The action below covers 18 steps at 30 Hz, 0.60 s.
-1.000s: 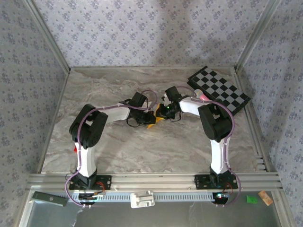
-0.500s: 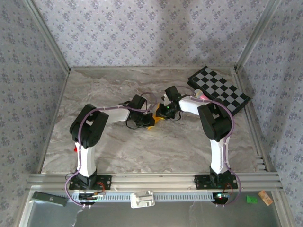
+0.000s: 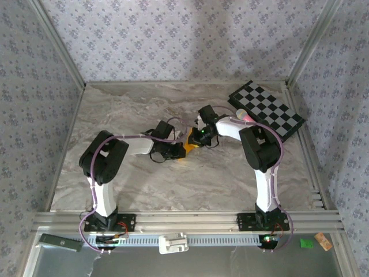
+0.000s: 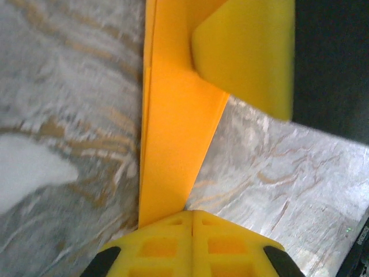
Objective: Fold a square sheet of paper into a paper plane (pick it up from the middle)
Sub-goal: Fold the wing for the fifth time at the center of the table.
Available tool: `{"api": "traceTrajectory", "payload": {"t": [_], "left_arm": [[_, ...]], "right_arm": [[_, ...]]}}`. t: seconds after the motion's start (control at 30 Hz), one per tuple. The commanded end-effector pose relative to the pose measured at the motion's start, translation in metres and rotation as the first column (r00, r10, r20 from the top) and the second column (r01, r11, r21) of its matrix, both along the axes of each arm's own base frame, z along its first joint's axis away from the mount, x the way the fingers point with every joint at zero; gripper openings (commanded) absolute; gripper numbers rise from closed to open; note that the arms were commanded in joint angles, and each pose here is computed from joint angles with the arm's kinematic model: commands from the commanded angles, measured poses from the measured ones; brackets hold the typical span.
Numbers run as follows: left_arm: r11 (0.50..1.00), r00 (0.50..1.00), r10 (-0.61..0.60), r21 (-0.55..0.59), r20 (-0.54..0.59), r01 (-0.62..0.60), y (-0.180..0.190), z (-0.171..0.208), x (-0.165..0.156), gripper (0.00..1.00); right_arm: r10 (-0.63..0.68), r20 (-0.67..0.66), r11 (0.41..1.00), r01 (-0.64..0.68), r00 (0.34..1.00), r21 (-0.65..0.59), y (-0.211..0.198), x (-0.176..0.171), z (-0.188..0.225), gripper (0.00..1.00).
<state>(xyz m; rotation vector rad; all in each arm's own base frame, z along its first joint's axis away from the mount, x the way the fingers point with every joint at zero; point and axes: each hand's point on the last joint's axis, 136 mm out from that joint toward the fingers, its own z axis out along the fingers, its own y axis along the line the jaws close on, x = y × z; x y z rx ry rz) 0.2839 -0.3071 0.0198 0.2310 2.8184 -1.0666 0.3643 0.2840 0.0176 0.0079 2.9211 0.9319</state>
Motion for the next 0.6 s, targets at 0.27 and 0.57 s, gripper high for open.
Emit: {"api": "traceTrajectory", "payload": {"t": [0.27,0.57], "left_arm": [[0.983,0.989,0.015,0.181,-0.148,0.013,0.054,0.001,-0.059,0.06],[0.998,0.993,0.063,0.004,0.103,-0.063,0.012,0.071,0.015,0.07]], "right_arm": [[-0.051,-0.117,0.968,0.021,0.992,-0.249,-0.047,-0.02,-0.056,0.13],[-0.047,-0.108,0.973,0.021,0.993,-0.229,-0.042,-0.017,-0.05,0.13]]}}
